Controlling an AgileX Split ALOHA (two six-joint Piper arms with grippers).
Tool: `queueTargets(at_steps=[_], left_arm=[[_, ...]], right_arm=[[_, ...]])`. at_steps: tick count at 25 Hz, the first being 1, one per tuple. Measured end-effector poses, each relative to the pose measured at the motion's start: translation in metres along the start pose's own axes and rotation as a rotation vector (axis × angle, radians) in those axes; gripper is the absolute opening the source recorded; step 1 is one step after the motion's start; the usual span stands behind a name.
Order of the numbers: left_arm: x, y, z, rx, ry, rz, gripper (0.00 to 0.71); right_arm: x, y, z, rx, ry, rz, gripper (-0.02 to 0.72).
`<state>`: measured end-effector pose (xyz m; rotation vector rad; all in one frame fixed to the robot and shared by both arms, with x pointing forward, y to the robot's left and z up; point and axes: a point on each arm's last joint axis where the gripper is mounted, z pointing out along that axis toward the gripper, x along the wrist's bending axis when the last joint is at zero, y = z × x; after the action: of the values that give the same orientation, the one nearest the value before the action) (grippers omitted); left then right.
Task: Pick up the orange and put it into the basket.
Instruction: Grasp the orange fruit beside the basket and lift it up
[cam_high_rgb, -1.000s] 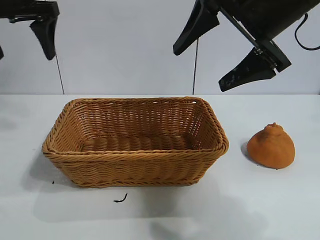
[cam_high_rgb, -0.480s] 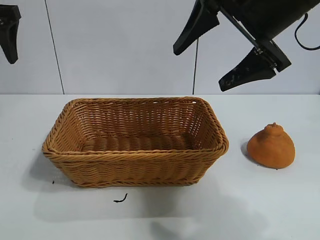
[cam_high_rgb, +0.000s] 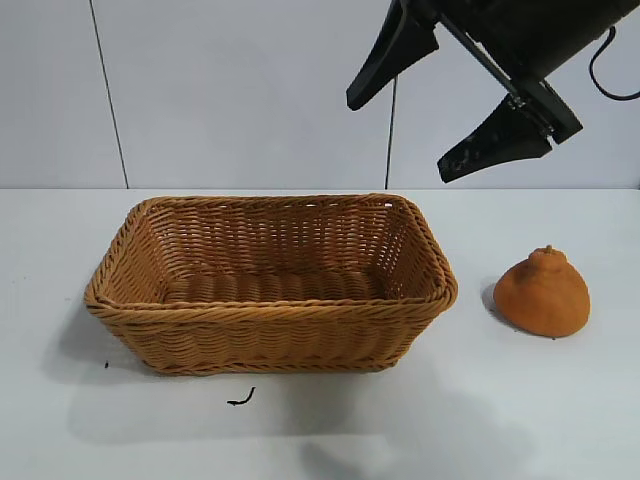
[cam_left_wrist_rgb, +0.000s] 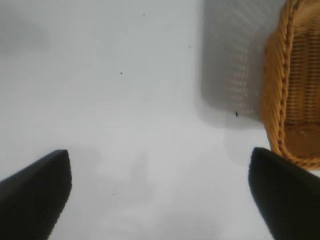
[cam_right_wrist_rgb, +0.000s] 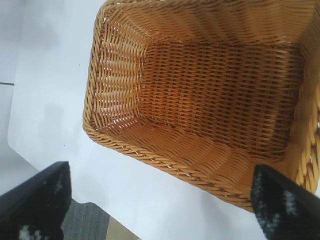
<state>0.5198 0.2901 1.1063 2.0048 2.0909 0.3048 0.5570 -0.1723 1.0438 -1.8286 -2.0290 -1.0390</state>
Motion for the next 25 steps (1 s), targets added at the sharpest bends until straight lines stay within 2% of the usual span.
queueTargets(at_steps=[4, 6, 13, 19, 25], left_arm=[[0.004, -0.047, -0.023, -0.043, -0.004, 0.000, 0.692], [0.006, -0.073, -0.025, -0.043, -0.004, 0.000, 0.692], [0.014, -0.171, -0.014, -0.064, -0.005, -0.001, 0.692], [0.017, -0.225, -0.003, -0.285, -0.040, -0.007, 0.692], [0.017, -0.253, -0.022, -0.535, -0.097, -0.009, 0.692]], right_arm=[[0.000, 0.000, 0.000, 0.000, 0.000, 0.000, 0.696], [0.000, 0.000, 0.000, -0.002, -0.001, 0.000, 0.696], [0.000, 0.000, 0.000, -0.002, -0.001, 0.000, 0.696], [0.000, 0.000, 0.000, -0.002, -0.001, 0.000, 0.696], [0.000, 0.000, 0.000, -0.002, -0.001, 0.000, 0.696]])
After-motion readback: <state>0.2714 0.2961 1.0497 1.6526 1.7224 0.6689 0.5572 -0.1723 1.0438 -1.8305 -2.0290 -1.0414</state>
